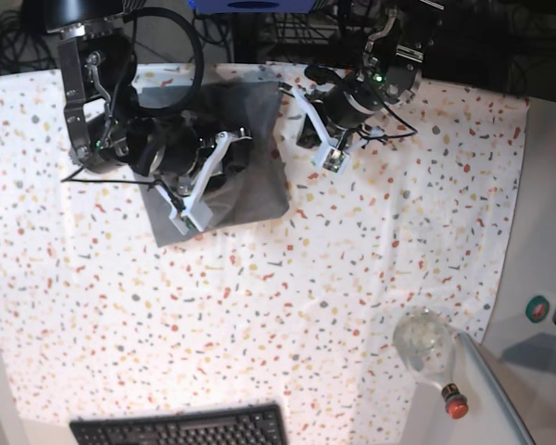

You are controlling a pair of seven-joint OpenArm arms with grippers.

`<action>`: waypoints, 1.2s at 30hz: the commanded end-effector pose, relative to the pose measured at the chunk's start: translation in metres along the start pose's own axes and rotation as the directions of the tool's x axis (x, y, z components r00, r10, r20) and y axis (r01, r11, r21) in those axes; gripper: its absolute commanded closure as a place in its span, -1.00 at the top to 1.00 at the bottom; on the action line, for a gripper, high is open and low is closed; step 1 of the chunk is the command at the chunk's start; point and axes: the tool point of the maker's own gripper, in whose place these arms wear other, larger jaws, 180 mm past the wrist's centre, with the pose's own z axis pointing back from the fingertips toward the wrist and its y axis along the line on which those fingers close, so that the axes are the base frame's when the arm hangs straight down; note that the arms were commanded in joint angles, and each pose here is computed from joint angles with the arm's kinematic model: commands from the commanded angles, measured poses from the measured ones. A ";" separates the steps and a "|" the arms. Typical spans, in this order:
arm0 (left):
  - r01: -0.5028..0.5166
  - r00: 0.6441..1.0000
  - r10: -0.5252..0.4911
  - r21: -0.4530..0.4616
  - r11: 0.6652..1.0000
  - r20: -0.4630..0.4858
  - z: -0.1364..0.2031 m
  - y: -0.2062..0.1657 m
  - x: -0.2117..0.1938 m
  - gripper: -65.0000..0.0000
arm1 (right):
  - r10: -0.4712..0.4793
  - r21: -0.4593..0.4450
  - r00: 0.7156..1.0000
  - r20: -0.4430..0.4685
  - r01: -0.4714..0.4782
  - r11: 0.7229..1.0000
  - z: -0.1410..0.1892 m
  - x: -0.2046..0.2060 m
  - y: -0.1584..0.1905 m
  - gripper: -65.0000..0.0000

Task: Layout the t-shirt on the table in an organized manner, then fold the t-shirt properly
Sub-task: 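Release with the left gripper and withdraw it to its corner, then lift and flip the folded bundle over with the right gripper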

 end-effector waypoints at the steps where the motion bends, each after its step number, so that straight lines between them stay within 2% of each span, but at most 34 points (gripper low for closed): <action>1: 0.014 1.000 -0.014 0.006 1.000 -0.003 0.006 0.003 -0.002 -1.00 | 0.017 0.020 0.998 0.053 -0.018 1.000 0.004 0.017 0.007 -1.00; 5: -0.013 1.000 0.012 0.068 0.998 0.006 0.028 0.027 -0.009 -1.00 | 0.046 0.019 0.995 0.091 -0.048 0.999 0.012 0.028 0.013 -1.00; 13: -0.080 0.996 0.072 0.227 0.971 0.043 0.066 0.082 -0.013 -1.00 | 0.029 0.019 0.997 0.069 -0.030 0.999 0.007 0.023 0.009 -1.00; 27: -0.121 0.993 0.109 0.324 0.938 0.053 0.085 0.120 -0.020 -1.00 | 0.021 0.023 0.998 0.061 -0.023 0.999 0.005 0.020 0.010 -1.00; 28: -0.131 0.991 0.120 0.333 0.934 0.053 0.087 0.124 -0.021 -1.00 | 0.017 0.023 0.998 0.058 -0.018 1.000 0.004 0.019 0.009 -0.91; 30: -0.201 0.979 0.201 0.359 0.911 0.039 0.095 0.139 -0.028 -1.00 | 0.006 0.023 0.999 0.043 -0.007 1.000 0.001 0.014 0.006 -0.45; 32: -0.294 0.954 0.295 0.373 0.880 0.055 0.108 0.156 -0.034 -1.00 | -0.004 0.023 1.000 0.031 0.003 1.000 -0.002 0.011 0.004 -0.08; 34: -0.340 0.939 0.333 0.366 0.867 0.083 0.119 0.167 -0.034 -1.00 | -0.012 0.022 0.999 0.033 0.012 1.000 -0.004 0.010 0.002 0.12; 36: -0.357 0.933 0.348 0.384 0.852 0.094 0.130 0.179 -0.036 -1.00 | -0.005 0.030 0.998 0.056 0.003 1.000 -0.005 0.013 0.006 0.13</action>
